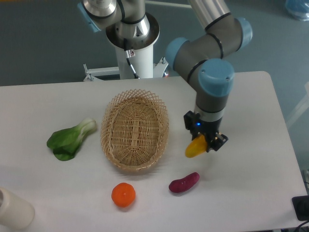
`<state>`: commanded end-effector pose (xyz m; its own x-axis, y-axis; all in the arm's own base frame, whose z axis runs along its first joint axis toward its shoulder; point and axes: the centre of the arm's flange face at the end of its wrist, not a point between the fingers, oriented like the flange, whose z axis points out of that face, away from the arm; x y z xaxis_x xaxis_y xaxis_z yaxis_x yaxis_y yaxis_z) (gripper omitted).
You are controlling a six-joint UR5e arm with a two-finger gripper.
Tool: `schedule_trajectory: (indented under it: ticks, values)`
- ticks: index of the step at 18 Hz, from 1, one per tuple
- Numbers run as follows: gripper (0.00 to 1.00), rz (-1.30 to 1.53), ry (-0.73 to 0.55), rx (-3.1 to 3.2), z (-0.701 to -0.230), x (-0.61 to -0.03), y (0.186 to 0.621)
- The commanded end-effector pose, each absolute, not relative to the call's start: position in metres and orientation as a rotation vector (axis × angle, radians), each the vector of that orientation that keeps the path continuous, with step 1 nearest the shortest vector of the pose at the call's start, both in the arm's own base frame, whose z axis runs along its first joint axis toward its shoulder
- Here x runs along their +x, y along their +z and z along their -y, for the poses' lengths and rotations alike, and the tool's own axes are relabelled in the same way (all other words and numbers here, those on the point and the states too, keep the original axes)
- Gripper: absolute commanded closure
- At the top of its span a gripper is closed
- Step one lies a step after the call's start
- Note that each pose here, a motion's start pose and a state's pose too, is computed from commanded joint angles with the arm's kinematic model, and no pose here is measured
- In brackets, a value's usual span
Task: Place the mango in the basket
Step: 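Carry the yellow mango over the wicker basket and lower it inside, then open the gripper to release the mango into the basket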
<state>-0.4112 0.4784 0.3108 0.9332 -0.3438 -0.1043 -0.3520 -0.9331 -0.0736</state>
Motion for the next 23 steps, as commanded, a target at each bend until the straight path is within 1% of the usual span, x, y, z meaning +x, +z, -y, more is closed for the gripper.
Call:
schedule_trajectory:
  ticks: [2, 8, 11, 15, 20, 23]
  values:
    - [0.45, -0.571, 0.129, -2.995, -0.482, -0.394, 0.312]
    - [0.44, -0.682, 0.077, -2.995, -0.468, -0.328, 0.299]
    - [0.44, -0.755, 0.085, -2.979, -0.48, -0.299, 0.305]
    - [0.44, -0.875, 0.08, -2.984, -0.495, -0.259, 0.293]
    - [0.43, -0.955, 0.065, -3.023, -0.507, -0.233, 0.269]
    - [0.4, -0.948, 0.063, -3.056, -0.503, -0.229, 0.26]
